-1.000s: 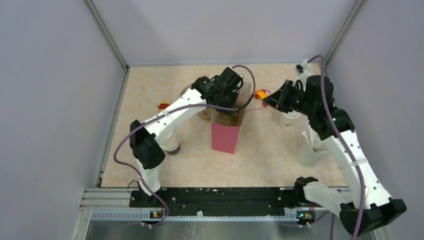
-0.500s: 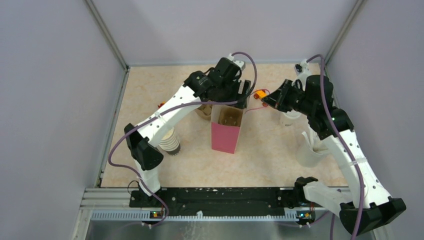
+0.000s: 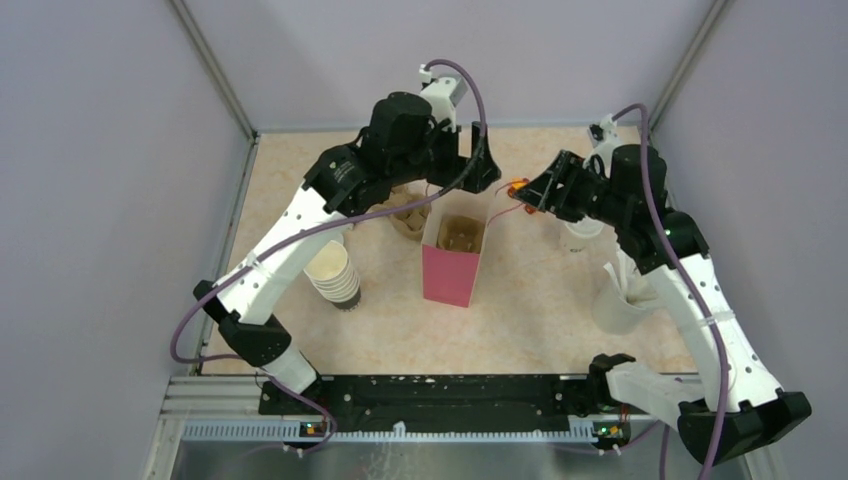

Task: Pack the takeout coffee

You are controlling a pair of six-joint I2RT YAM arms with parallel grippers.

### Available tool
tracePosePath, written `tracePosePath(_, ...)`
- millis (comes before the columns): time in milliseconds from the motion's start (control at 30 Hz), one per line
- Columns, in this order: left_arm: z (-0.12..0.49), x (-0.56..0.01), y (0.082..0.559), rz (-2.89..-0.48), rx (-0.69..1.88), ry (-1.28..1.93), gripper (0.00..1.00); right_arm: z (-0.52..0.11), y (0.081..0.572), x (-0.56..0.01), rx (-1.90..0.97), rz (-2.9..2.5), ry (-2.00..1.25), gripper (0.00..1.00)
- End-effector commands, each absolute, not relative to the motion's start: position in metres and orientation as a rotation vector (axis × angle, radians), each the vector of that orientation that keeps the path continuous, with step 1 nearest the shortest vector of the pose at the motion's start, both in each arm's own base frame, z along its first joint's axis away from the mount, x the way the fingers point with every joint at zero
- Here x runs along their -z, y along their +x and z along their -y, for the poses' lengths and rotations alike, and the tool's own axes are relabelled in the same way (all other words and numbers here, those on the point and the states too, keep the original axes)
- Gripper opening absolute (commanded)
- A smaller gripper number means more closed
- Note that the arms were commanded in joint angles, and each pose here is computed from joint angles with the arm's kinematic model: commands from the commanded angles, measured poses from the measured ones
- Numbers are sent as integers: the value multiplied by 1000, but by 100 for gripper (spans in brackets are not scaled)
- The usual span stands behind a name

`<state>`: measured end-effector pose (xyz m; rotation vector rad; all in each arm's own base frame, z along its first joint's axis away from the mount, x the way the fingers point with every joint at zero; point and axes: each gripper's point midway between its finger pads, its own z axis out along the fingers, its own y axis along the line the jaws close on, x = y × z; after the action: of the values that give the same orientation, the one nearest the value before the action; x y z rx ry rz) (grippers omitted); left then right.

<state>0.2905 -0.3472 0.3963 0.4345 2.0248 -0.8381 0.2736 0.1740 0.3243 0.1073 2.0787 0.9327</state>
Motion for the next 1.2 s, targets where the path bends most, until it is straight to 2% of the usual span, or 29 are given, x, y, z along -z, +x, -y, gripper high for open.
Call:
tracePosePath(0,327,-437,291,-1930,846,390,99,-171,268,-371,-949,-1990,102,65)
tracePosePath(133,293,-428,309,-2010,689,324,99,-161,262,-390,-909,-1953,125,83)
tracePosePath(200,278,-421,318,-2041,626,301,99,-155,262,-397,-875,-1932,131,86)
tracePosePath(333,253,-402,337,-2079,570,290,99,-141,267,-401,-782,-1917,166,85)
tracePosePath(500,273,-382,357,-2029,638,565,99,-130,269,-400,-720,-1911,211,82)
tracePosePath(700,303,-357,382,-1857,671,928,94,-135,261,-387,-746,-1968,200,79)
tracePosePath(833,317,-351,402,-1794,880,941,77,-134,256,-382,-742,-1995,201,78)
tracePosePath(933,326,-346,414,-1715,879,1011,79,-133,257,-382,-729,-2004,193,78)
tracePosePath(1167,343,-337,397,-1568,1009,1191,80,-137,259,-378,-733,-2031,170,78)
